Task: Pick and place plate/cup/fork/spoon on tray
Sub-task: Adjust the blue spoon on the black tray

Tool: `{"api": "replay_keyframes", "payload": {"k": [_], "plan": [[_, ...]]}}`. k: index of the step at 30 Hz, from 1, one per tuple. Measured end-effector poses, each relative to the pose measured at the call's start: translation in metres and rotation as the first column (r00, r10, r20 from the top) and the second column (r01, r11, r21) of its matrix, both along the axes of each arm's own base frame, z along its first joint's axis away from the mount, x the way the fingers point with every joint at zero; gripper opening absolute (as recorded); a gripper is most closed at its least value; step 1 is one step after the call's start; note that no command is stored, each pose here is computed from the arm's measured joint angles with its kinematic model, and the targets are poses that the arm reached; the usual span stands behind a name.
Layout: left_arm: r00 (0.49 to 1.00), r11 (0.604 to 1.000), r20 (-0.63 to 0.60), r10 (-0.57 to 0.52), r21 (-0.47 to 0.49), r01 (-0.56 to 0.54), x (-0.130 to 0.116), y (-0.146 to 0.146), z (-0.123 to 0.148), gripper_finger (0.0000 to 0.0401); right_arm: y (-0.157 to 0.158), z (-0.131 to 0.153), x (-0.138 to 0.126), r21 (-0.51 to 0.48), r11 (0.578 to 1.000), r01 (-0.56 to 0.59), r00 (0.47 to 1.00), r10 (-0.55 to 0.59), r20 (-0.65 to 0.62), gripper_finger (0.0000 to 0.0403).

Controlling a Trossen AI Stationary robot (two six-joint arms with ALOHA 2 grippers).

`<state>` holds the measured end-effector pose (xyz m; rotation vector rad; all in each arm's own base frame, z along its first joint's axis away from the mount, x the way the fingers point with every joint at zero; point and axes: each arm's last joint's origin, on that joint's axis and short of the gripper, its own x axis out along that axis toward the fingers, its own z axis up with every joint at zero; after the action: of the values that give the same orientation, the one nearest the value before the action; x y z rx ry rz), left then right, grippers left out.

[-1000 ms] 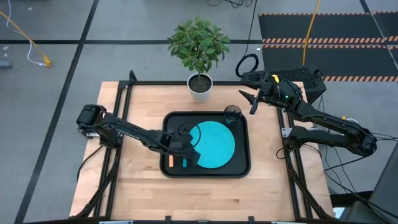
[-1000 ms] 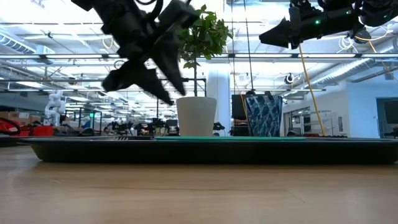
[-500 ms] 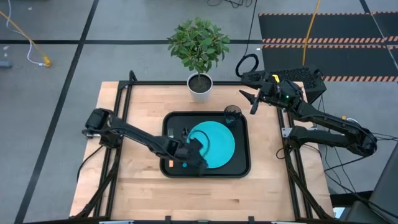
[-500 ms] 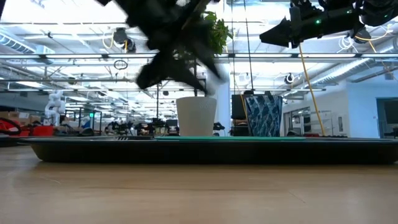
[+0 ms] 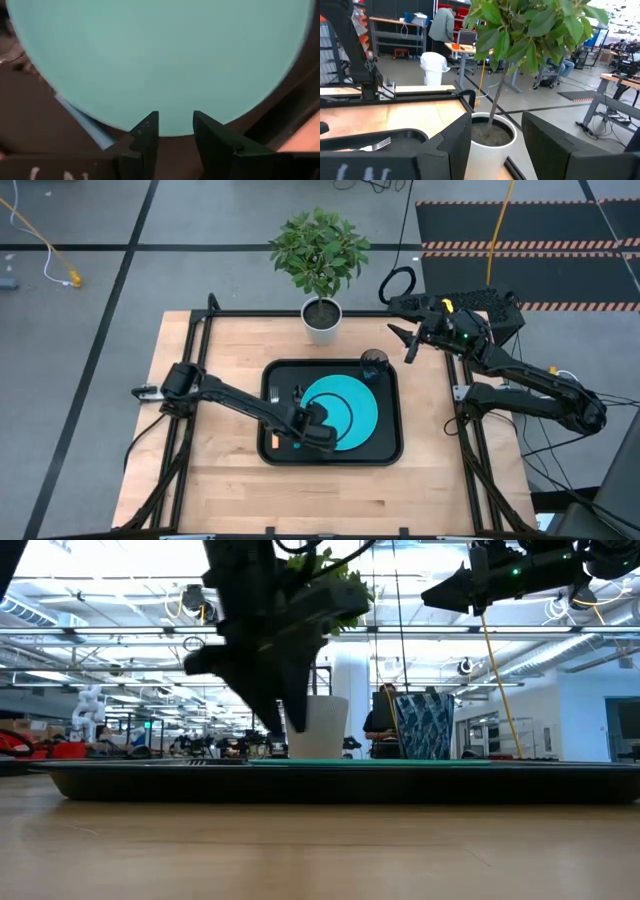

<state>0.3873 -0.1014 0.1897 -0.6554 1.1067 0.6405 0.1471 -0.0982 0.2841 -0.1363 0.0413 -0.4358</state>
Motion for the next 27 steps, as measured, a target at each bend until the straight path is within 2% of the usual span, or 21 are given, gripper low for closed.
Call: {"api": "replay_keyframes", "payload": {"k": [5, 11, 16, 22, 27], "plan": [[0.999, 1.0, -0.051, 0.009, 0.013, -0.008, -0.001, 0.003, -0.008, 0.0124, 0.0, 0.0, 0.0, 0.001, 1.0, 0.002, 1.0, -0.002, -0.001, 0.0169], [0.987, 0.997, -0.149, -0.062, 0.045, 0.07, -0.01, 0.003, -0.008, 0.0124, 0.0, -0.001, 0.0, 0.002, 1.0, 0.002, 1.0, -0.002, -0.005, 0.0169], [0.982, 0.991, -0.15, -0.113, 0.052, 0.122, -0.013, -0.002, -0.004, 0.0124, 0.0, -0.001, 0.0, 0.004, 1.0, 0.003, 1.0, -0.003, -0.007, 0.0169], [0.969, 0.995, -0.246, -0.004, 0.098, 0.029, -0.023, 0.002, -0.008, 0.0124, 0.0, -0.002, 0.0, 0.012, 1.0, 0.003, 1.0, -0.003, -0.017, 0.0169], [0.973, 0.993, -0.225, 0.057, 0.112, -0.032, -0.022, 0.006, -0.008, 0.0124, 0.0, -0.002, 0.0, 0.013, 1.0, 0.003, 1.0, -0.003, -0.019, 0.0169]]}}
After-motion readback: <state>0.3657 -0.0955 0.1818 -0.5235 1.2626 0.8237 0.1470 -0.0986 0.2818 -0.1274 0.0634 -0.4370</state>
